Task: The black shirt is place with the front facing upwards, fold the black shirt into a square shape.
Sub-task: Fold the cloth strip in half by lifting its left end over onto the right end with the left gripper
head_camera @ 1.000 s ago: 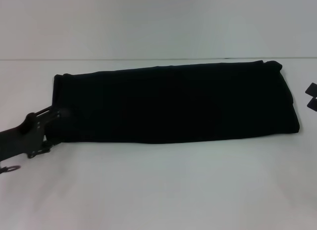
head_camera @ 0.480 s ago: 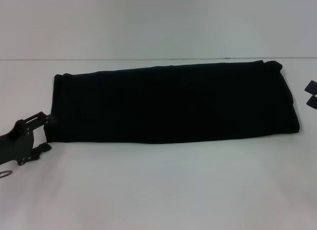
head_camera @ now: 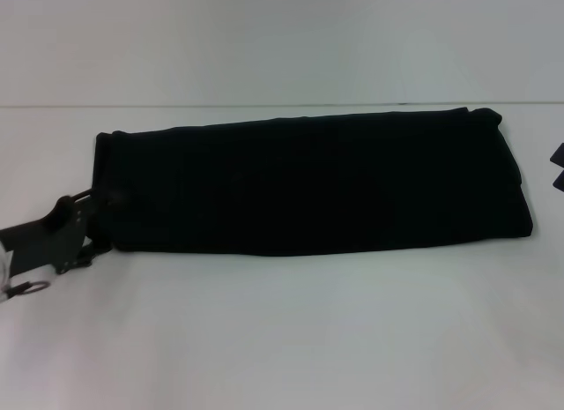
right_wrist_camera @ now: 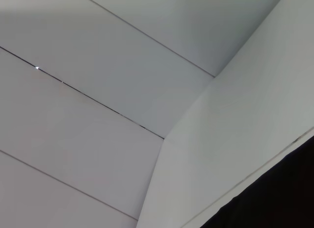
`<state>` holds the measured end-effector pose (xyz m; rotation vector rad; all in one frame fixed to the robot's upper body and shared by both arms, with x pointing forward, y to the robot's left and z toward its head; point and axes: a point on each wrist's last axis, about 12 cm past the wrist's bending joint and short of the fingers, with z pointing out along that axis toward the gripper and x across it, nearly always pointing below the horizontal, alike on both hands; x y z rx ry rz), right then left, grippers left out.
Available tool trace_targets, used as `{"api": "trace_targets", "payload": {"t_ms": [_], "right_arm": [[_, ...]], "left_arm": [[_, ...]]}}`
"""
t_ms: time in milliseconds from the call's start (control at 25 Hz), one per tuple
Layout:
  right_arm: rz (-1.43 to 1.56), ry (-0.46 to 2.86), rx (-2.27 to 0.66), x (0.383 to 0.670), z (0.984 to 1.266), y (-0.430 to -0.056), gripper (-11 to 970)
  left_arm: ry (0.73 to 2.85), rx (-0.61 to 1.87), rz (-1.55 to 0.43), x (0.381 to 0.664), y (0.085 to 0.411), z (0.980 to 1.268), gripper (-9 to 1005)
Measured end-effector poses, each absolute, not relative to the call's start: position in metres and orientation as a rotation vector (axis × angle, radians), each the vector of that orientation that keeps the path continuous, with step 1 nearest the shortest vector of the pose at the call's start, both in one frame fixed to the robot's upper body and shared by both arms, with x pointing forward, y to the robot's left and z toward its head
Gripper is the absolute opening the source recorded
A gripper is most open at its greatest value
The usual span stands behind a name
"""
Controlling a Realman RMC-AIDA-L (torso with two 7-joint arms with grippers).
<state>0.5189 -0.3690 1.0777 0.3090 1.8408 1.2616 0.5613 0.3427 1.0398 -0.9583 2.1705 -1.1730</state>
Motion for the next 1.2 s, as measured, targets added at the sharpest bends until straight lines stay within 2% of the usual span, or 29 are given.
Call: {"api": "trace_targets", "payload": {"t_ms": [200, 320, 720, 1200], "right_arm": [[1.262, 1.839, 0.310, 0.519, 1.078, -0.369, 803], [1.264, 1.834, 0.313, 0.518, 1.078, -0.370, 803], [1.265, 1.835, 0.322, 0.515, 1.076, -0.371, 803], [1.269, 1.834, 0.321, 0.515, 1.076, -0.370, 803]], "left_arm": [[2.159, -0.818, -1.218, 0.577, 0.326, 1.053, 899], [2.136, -0.757, -1.268, 0.577, 0.324, 1.060, 899], [2.162, -0.865, -1.239, 0.555, 0.336, 1.041, 877], [2.215, -0.827, -1.106, 0.576, 0.328, 1.043, 831]]}}
